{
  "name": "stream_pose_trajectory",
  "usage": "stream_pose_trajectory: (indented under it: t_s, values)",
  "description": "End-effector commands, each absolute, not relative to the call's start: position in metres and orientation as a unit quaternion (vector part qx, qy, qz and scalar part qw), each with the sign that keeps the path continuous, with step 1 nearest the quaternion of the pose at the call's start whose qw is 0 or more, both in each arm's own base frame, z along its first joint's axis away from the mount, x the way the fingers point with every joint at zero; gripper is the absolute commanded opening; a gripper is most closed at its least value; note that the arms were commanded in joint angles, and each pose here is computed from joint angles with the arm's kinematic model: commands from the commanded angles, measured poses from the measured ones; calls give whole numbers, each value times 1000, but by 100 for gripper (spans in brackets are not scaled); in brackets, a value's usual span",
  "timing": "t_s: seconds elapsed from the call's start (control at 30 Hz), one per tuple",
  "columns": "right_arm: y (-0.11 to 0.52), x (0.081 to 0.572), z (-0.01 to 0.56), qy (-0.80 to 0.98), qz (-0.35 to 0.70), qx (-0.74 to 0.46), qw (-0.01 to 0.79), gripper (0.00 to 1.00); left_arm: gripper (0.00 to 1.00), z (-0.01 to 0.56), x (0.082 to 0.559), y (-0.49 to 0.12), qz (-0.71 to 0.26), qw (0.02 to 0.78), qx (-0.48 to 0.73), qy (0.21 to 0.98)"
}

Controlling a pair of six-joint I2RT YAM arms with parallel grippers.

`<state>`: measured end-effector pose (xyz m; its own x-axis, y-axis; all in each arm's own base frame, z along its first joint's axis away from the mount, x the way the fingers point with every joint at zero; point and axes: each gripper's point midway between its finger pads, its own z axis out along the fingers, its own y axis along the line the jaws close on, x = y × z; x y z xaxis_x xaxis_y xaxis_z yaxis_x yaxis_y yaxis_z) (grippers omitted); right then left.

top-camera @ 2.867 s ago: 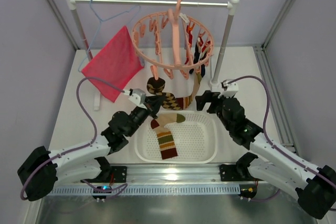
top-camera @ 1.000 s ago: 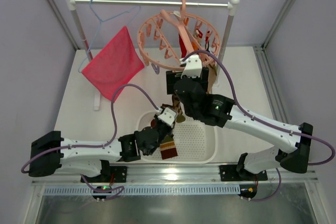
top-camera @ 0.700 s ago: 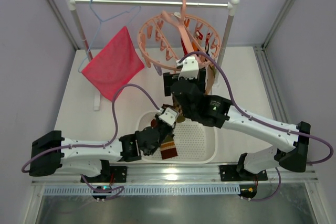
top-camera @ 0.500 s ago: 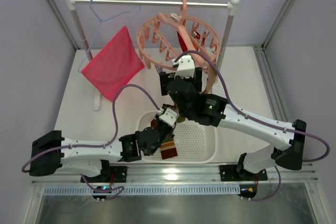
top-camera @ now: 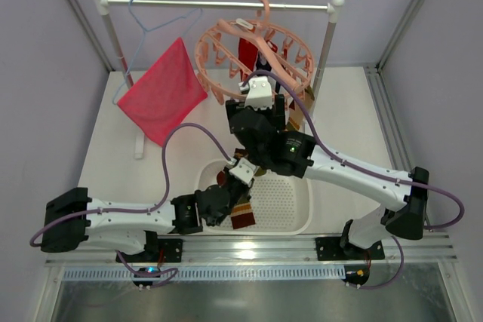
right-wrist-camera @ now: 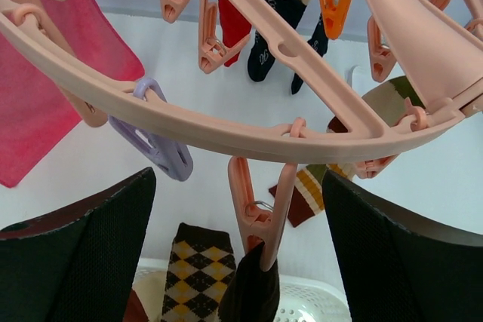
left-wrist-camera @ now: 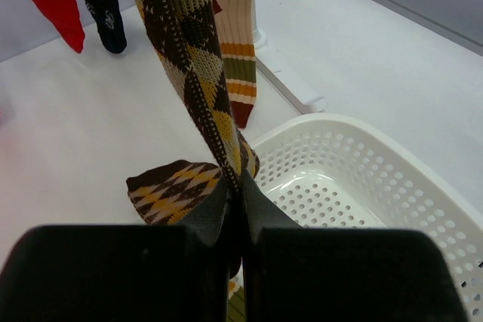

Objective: Remove the socks clipped to the hanger

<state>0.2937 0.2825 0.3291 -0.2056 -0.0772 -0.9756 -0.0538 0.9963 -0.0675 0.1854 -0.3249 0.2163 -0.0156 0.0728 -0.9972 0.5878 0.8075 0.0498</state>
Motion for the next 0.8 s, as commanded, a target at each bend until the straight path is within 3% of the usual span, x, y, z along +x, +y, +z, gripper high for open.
stream_pose_trajectory:
  t_s: [0.0,0.17,0.23,0.27,0.33,0.4,0.43,0.53,0.77]
  values:
    - [276,296,350,766,-16,-17,643,90,0,242,184,-325,-213,673,215,675]
    - [275,298,348,767,-17,-17,641,80,0,244,182,-325,-218,674,214,673]
    - [275,300,346,769,-17,-19,639,69,0,244,181,-325,-219,674,215,672]
    - [277,300,345,770,-13,-23,638,63,0,244,181,-325,-218,673,216,672]
    - [277,301,345,771,-12,-23,636,40,0,245,180,-325,-220,674,216,672]
    - [278,302,343,772,-12,-26,634,31,0,244,179,-325,-220,673,217,671]
    - [278,302,343,772,-11,-26,635,21,0,245,180,-325,-220,674,216,671]
    - [279,303,341,774,-16,-27,633,4,0,244,180,-324,-219,674,215,672]
    - [278,304,339,773,-19,-28,633,4,0,243,180,-323,-217,674,215,672]
